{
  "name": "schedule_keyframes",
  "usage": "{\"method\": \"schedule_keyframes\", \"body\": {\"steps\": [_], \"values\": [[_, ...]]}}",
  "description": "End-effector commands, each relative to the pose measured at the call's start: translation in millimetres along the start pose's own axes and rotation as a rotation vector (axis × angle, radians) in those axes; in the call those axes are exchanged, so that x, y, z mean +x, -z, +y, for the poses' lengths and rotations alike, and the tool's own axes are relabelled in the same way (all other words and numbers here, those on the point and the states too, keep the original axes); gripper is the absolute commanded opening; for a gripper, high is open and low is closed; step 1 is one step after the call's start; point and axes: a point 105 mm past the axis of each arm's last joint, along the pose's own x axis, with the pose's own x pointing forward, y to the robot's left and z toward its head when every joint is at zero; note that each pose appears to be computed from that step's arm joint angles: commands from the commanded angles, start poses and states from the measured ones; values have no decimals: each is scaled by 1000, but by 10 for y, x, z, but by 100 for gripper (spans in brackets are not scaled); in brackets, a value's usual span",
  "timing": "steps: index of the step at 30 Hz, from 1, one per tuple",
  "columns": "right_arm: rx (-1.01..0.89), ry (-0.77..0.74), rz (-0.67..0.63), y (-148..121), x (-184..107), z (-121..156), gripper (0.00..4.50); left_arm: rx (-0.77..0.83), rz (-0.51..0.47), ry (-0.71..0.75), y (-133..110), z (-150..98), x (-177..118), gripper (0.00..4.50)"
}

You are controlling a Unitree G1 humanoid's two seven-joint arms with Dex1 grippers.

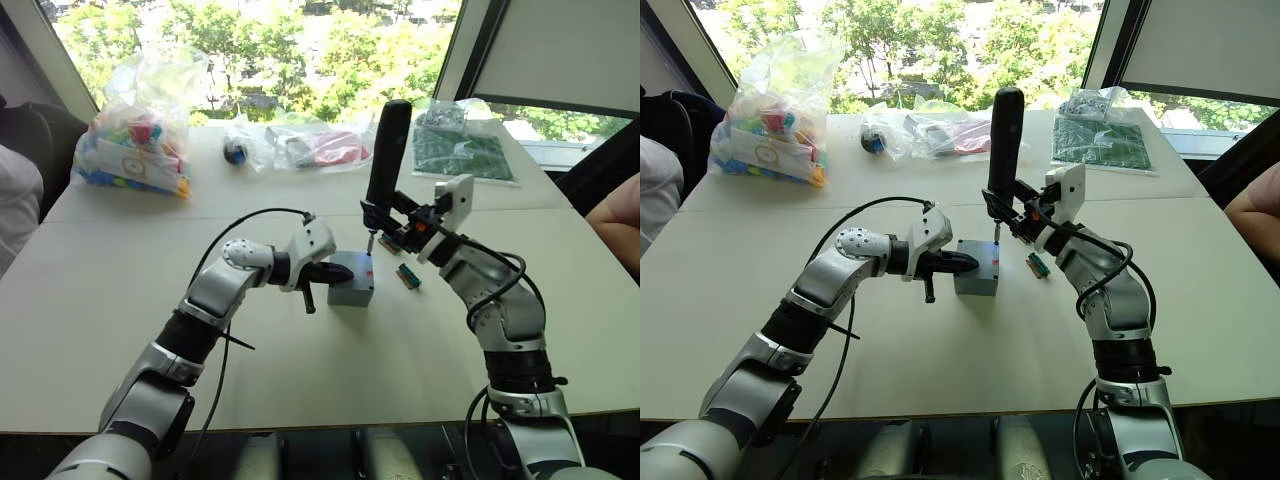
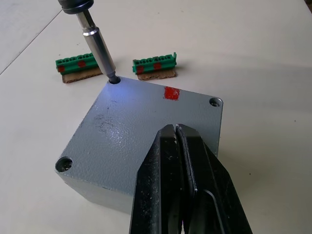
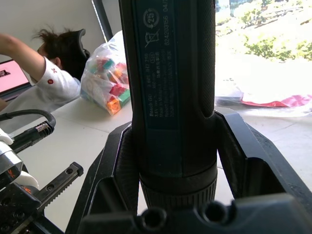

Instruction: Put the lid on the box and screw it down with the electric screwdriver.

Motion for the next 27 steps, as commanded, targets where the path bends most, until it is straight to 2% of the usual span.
{"method": "schedule_keyframes", "body": {"steps": [1,7,15,17,18,19,22,23,24,27], "values": [[58,11,109,332,-52,4,184,-6,12,2,48,-33,17,0],[52,20,95,295,-72,-22,184,-9,9,6,51,-44,34,0],[17,46,31,103,-71,-122,184,-13,6,9,56,-54,71,0],[-55,123,-79,-272,-64,-309,184,10,14,21,72,-79,49,0],[-70,151,-158,-554,-69,-389,184,13,8,22,66,-80,16,0],[-25,151,-256,-882,-81,-427,184,13,-6,16,46,-69,-23,0],[82,115,-406,-1406,-123,-436,184,-19,-75,-11,-54,-22,-84,0],[91,140,-430,-1508,-129,-485,184,-25,-119,-32,-127,13,-111,0],[85,190,-447,-1604,-129,-566,184,-62,-207,-69,-274,90,-169,0],[138,298,-455,-1721,-118,-766,184,-166,-423,-177,-655,345,-370,0]]}}
